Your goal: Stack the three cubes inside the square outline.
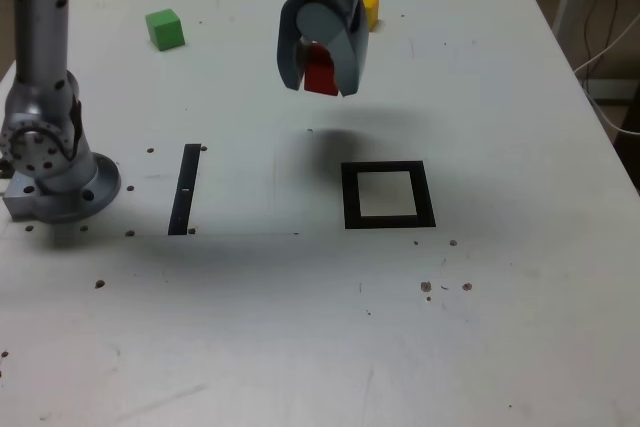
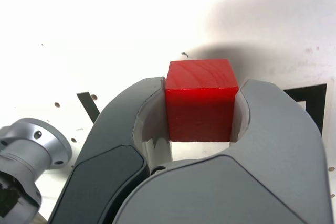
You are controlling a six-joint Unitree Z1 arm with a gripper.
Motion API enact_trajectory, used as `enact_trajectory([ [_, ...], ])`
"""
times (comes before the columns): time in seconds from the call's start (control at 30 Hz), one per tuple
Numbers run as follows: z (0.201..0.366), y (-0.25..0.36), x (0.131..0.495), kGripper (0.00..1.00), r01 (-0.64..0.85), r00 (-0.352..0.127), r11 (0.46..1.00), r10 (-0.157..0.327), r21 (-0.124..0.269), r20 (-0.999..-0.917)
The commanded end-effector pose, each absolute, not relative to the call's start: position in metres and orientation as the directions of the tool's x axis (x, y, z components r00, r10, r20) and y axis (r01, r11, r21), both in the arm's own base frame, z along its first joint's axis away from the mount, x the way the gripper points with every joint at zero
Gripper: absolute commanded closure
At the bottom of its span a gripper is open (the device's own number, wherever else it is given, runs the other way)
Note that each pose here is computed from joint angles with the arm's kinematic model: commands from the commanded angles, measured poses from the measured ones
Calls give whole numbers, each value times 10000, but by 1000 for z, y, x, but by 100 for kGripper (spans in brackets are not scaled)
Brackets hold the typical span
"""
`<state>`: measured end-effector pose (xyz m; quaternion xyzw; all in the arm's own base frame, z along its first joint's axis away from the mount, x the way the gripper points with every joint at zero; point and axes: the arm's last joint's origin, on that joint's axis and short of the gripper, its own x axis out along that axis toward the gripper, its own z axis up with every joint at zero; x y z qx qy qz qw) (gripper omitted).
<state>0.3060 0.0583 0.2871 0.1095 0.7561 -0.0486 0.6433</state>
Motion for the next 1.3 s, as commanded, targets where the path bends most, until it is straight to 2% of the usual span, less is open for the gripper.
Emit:
enact_trajectory([
  [0.0, 289, 48, 305, 61, 2387, -1340, 9684, 1070, 727, -9852],
  [0.23, 283, 13, 309, 61, 2723, -1173, 9588, 1169, 813, -9862],
  [0.67, 275, -39, 331, 61, 3313, -850, 9413, 983, 649, -9915],
  [1.03, 257, -44, 343, 61, 3403, -967, 9391, 852, 474, -9917],
  [1.27, 238, -46, 351, 61, 3431, -1148, 9389, 699, 265, -9909],
])
